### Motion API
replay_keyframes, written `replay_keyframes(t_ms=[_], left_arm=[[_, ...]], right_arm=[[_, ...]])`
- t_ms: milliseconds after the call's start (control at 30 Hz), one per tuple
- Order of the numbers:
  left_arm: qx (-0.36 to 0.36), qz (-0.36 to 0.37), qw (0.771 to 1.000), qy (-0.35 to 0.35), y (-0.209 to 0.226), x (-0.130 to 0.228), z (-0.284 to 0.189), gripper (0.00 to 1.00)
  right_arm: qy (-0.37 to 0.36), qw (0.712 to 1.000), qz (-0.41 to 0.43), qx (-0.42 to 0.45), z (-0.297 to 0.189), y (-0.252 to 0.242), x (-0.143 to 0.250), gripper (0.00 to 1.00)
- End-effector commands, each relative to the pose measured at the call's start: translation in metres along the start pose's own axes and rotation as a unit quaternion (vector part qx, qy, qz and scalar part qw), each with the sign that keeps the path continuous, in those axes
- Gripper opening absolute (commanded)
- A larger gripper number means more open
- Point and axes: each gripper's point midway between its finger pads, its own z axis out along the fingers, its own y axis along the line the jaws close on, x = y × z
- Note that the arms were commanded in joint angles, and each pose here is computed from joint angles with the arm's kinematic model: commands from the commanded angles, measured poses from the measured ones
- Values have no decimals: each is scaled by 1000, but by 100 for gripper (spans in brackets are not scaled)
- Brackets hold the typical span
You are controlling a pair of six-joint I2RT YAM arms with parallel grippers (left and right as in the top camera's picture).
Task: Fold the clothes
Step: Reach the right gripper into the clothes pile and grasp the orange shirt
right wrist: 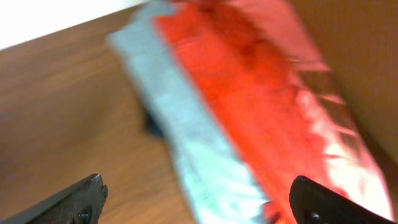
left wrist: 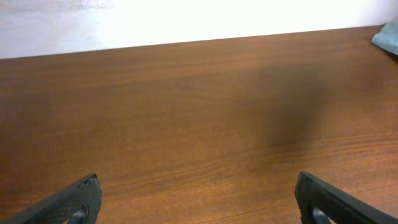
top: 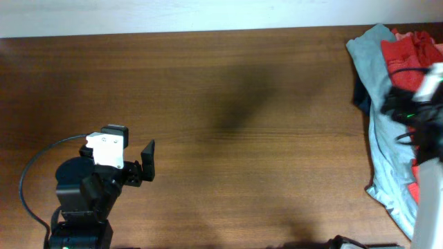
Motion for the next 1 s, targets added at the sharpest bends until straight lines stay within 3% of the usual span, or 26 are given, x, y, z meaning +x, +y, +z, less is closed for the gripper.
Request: replay_keyframes(t_ms=[0,200,467,767,967], left_arm=[[12,0,1000,-10,-5,-8,-5,99],[12,0,1000,-10,-5,-8,-5,99],[12,-1,1000,-10,-5,-8,-5,99],[12,0,1000,-10,-5,-8,-5,99],[12,0,1000,-10,-5,-8,-5,99]], right_arm=[[15,998,43,31,28,-42,-1,99],[38,994,95,37,82,-89,13,99],[101,983,141,60,140,-135,62,87],[128,976,161,70,176,-154,92,86],[109,979,155,77,184,-162,87,86]])
